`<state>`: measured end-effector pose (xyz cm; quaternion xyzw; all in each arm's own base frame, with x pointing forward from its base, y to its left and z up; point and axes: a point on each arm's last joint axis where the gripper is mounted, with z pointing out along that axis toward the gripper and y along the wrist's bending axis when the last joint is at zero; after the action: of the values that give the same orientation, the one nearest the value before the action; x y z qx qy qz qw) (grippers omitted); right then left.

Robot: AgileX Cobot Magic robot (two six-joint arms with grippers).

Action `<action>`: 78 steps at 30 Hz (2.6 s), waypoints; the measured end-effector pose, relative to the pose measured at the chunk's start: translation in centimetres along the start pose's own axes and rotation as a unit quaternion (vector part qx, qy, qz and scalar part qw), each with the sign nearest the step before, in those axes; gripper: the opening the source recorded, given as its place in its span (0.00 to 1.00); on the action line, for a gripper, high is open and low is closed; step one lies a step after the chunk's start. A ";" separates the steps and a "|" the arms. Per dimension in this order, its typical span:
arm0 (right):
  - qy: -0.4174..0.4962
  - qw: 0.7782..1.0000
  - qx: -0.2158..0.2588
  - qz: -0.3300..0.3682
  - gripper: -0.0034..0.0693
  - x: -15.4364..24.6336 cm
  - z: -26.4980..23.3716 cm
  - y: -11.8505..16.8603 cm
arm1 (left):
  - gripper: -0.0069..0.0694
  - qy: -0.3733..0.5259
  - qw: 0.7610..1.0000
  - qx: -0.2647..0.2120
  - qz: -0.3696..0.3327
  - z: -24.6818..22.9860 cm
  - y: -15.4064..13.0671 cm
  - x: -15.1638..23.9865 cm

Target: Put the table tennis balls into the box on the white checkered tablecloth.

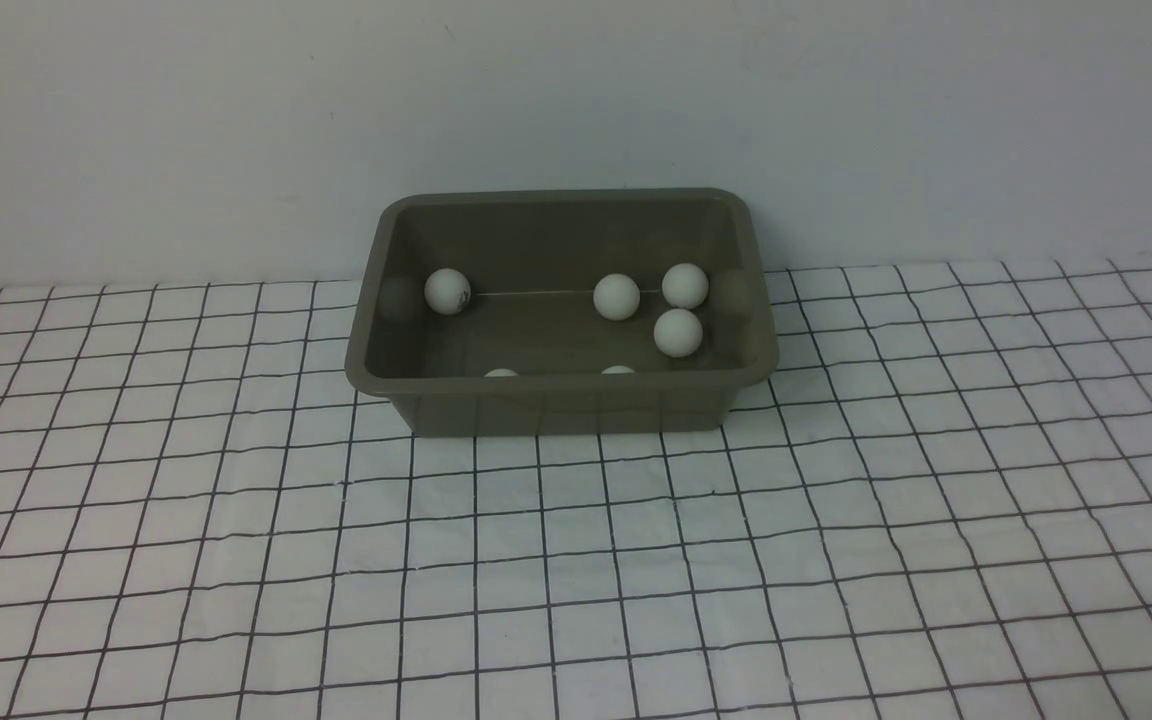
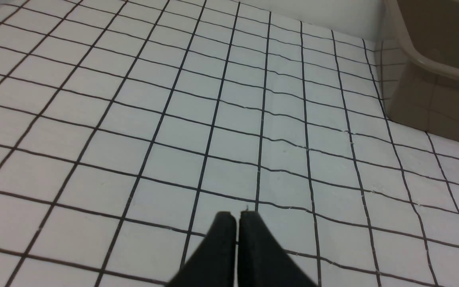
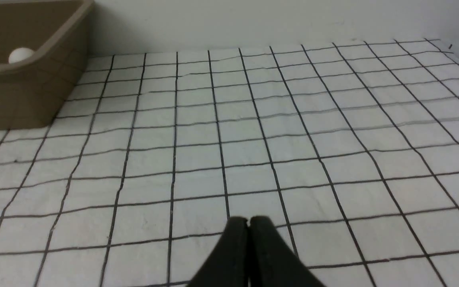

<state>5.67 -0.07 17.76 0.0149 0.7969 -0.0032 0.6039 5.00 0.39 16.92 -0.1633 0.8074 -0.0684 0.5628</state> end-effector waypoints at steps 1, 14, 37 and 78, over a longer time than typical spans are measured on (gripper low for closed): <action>0.000 1.000 -0.003 -0.004 0.02 0.0 0.0 0.1 | 0.08 0.000 1.000 0.000 0.000 0.0 0.0 0.0; -0.009 1.000 -0.016 -0.014 0.02 0.0 0.0 0.3 | 0.08 -0.001 1.000 0.000 0.000 0.0 0.0 0.0; -0.011 1.000 -0.016 -0.012 0.02 -0.1 0.0 0.3 | 0.08 -0.001 1.000 0.000 0.000 0.0 0.0 0.0; -0.011 1.000 -0.016 -0.016 0.02 -0.1 0.0 0.3 | 0.08 -0.001 1.000 0.000 0.000 0.0 0.0 0.0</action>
<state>5.74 0.22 17.81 -0.0074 0.7905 -0.0002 0.6125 5.01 0.39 16.90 -0.1632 0.8071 -0.0684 0.5633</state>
